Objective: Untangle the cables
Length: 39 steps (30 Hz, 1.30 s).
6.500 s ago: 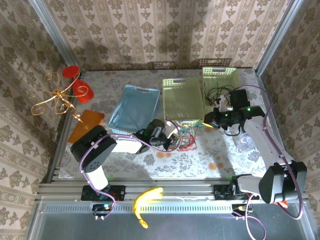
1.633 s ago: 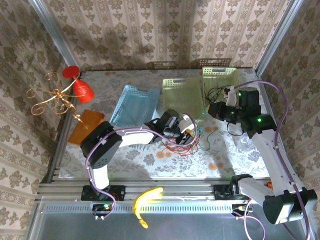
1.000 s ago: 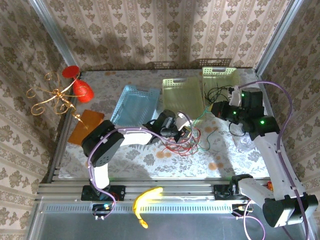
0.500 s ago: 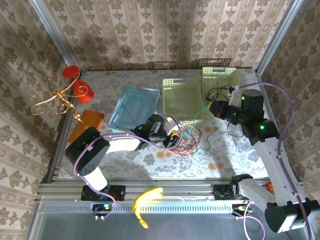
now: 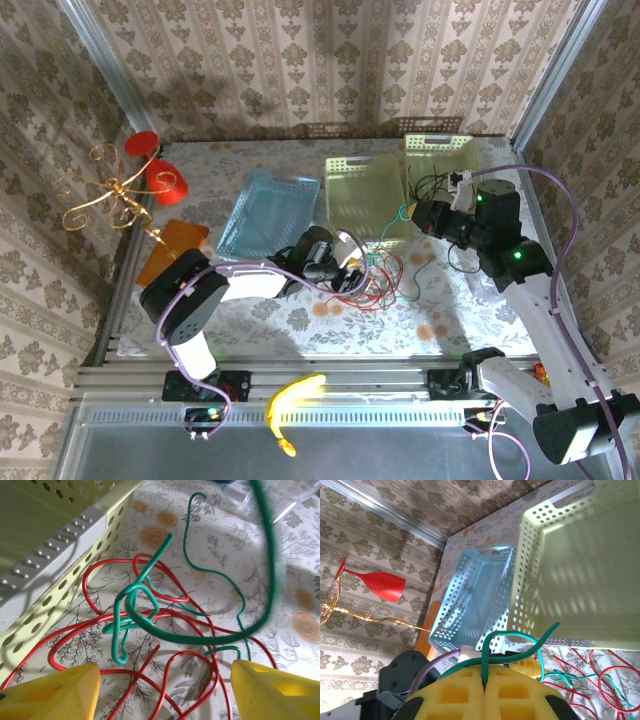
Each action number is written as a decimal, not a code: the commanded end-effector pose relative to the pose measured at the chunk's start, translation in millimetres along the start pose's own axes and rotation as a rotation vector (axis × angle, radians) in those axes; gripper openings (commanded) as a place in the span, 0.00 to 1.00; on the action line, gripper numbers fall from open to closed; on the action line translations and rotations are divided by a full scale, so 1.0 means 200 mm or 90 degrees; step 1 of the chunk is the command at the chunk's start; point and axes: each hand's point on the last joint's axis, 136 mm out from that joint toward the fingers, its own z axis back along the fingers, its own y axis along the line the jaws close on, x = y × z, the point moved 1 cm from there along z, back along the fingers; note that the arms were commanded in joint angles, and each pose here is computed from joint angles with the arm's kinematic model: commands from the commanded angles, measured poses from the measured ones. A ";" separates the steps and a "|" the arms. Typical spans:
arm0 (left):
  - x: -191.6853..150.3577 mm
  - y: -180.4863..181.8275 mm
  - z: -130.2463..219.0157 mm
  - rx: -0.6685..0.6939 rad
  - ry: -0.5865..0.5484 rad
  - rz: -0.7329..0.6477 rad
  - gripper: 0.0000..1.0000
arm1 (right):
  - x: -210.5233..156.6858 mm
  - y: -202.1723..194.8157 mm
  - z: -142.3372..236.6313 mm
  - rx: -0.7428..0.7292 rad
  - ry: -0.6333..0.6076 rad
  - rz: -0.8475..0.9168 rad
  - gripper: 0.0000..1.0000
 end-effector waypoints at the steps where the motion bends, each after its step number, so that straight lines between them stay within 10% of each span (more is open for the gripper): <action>1: 0.09 0.04 -0.05 0.017 -0.040 -0.001 0.69 | 0.05 0.10 0.03 0.043 -0.013 -0.001 0.00; 6: 0.17 0.07 -0.09 0.027 -0.088 0.007 0.61 | 0.08 0.13 0.06 0.085 -0.021 -0.042 0.00; 17: 0.28 0.04 -0.10 -0.001 -0.144 0.016 0.00 | 0.11 0.14 0.10 0.118 -0.014 -0.088 0.00; 39: -0.17 0.15 0.07 0.070 -0.020 0.081 0.00 | 0.46 0.29 0.31 0.123 -0.166 -0.012 0.00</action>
